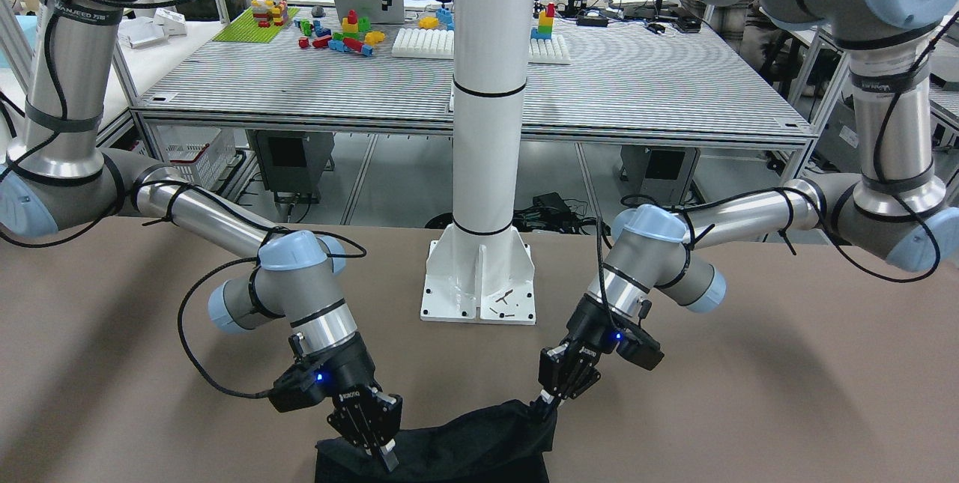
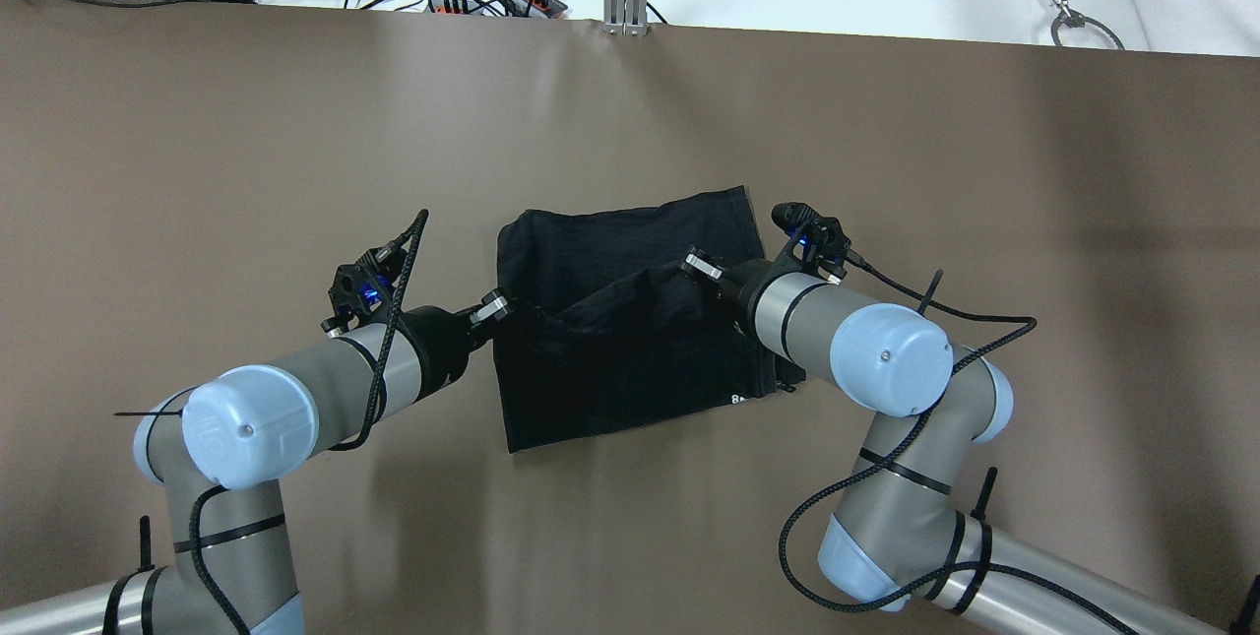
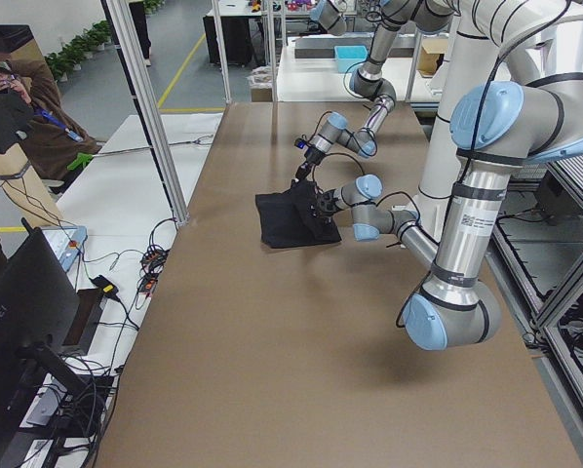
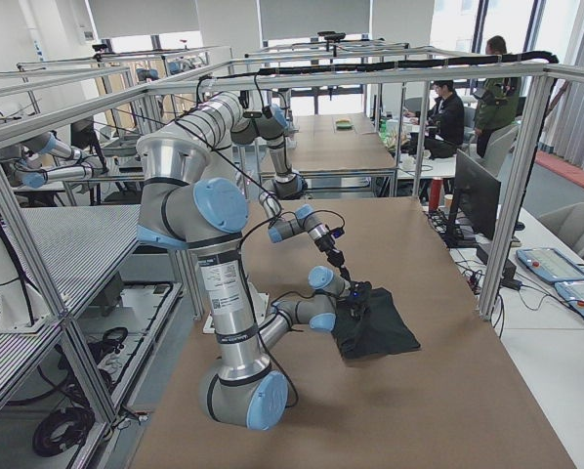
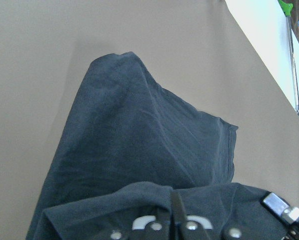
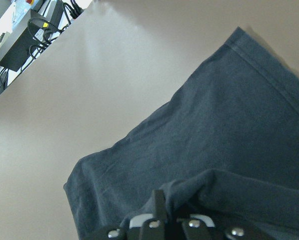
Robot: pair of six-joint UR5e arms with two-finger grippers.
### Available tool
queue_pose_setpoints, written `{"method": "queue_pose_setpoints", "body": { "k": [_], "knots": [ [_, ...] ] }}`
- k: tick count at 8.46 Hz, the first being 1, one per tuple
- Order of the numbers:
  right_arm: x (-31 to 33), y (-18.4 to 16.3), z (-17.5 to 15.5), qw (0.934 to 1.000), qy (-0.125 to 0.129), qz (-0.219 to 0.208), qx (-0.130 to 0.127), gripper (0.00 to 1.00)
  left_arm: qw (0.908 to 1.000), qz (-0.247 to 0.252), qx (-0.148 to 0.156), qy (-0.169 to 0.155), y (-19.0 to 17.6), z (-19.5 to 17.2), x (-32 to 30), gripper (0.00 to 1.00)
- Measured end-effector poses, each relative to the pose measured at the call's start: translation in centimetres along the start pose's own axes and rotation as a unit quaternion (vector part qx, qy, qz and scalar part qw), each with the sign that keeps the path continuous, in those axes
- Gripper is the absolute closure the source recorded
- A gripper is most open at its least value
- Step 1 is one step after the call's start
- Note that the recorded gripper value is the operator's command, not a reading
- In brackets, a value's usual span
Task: Fold clothes
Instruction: 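Lay the folded edge onto the shirt's far half with both grippers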
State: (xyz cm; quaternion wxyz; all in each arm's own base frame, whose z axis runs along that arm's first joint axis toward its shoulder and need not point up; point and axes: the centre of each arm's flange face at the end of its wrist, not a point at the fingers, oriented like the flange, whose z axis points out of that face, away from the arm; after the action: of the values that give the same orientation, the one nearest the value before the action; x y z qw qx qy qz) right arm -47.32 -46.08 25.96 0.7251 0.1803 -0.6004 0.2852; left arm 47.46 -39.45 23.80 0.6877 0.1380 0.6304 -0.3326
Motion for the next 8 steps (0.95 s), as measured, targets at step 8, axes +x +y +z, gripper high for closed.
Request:
{"method": "queue_pose_setpoints", "body": {
  "k": [8],
  "knots": [
    [2.4, -4.7, 4.1, 0.9977, 0.044, -0.009, 0.052, 1.0, 0.9993, -0.002, 0.022, -0.029, -3.0, 6.7, 1.1, 1.0]
  ]
}}
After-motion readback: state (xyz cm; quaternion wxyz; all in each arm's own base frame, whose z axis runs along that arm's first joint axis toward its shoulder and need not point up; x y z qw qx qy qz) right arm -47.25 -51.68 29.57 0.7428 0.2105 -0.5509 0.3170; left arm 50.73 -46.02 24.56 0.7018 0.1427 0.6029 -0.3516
